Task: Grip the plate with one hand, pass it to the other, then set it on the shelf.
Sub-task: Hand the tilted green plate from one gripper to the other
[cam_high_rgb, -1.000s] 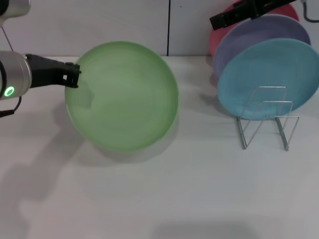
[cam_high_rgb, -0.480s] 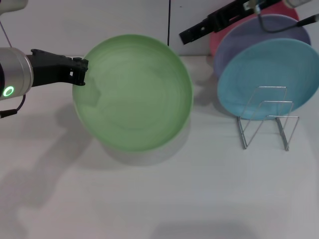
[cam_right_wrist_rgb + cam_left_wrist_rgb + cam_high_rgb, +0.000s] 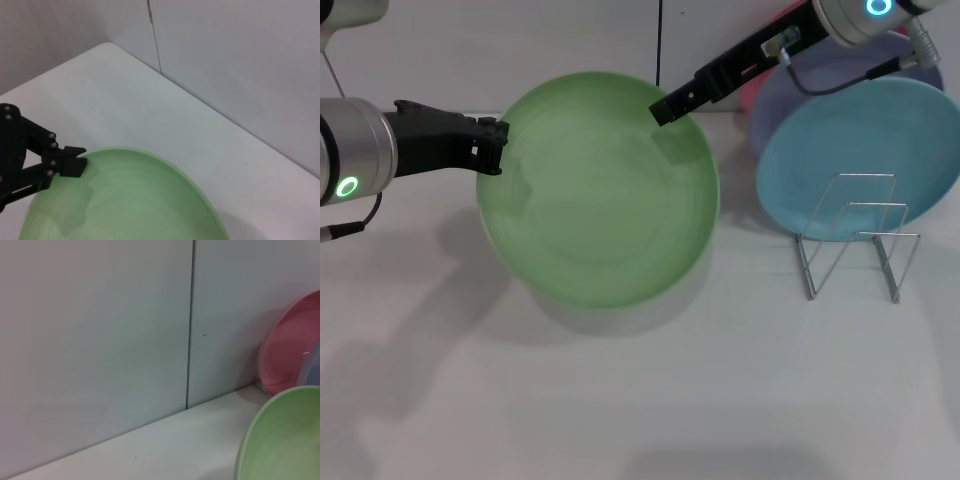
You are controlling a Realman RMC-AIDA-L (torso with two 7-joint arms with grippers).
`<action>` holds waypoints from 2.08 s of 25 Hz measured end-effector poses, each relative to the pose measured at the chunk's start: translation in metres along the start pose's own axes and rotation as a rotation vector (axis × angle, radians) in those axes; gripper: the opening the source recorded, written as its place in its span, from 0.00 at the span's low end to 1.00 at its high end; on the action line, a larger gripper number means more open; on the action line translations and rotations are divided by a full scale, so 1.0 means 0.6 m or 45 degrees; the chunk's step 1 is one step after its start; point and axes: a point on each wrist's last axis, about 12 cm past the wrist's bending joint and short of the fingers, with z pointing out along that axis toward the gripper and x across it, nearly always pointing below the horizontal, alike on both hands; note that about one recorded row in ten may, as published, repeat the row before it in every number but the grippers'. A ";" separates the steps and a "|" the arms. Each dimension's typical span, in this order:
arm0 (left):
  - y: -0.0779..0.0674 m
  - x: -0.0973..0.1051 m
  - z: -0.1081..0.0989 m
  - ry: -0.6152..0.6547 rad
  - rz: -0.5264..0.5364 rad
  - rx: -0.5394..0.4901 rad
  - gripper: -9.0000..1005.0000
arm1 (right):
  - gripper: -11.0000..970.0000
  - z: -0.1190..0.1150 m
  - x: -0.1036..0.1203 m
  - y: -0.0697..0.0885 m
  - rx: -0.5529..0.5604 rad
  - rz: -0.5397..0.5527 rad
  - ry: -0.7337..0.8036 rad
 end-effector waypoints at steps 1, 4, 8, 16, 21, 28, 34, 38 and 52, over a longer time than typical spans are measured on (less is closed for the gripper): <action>0.000 0.000 0.000 0.000 0.000 0.000 0.05 | 0.84 0.000 0.000 0.000 0.000 0.000 0.000; 0.000 0.002 -0.001 0.000 -0.001 -0.001 0.05 | 0.84 0.001 0.000 0.000 0.007 -0.001 0.003; -0.001 0.002 -0.003 -0.003 -0.001 0.000 0.05 | 0.84 0.002 0.000 0.000 0.008 0.009 -0.001; -0.002 0.001 -0.003 -0.010 -0.005 0.007 0.05 | 0.75 0.002 0.002 -0.001 0.004 0.019 -0.001; -0.004 -0.002 -0.004 -0.018 -0.002 0.014 0.06 | 0.55 0.004 0.003 0.000 0.005 0.012 0.007; -0.009 -0.006 -0.008 -0.029 0.009 0.022 0.06 | 0.51 0.006 0.006 -0.002 0.003 0.012 0.013; -0.011 -0.007 -0.008 -0.030 0.012 0.026 0.06 | 0.52 0.009 0.007 -0.002 -0.001 0.014 0.019; -0.012 -0.007 -0.008 -0.029 0.015 0.030 0.06 | 0.52 0.010 0.007 -0.002 -0.001 0.013 0.021; -0.032 -0.031 -0.026 -0.176 0.025 0.195 0.06 | 0.25 0.034 0.009 0.008 0.073 -0.131 0.077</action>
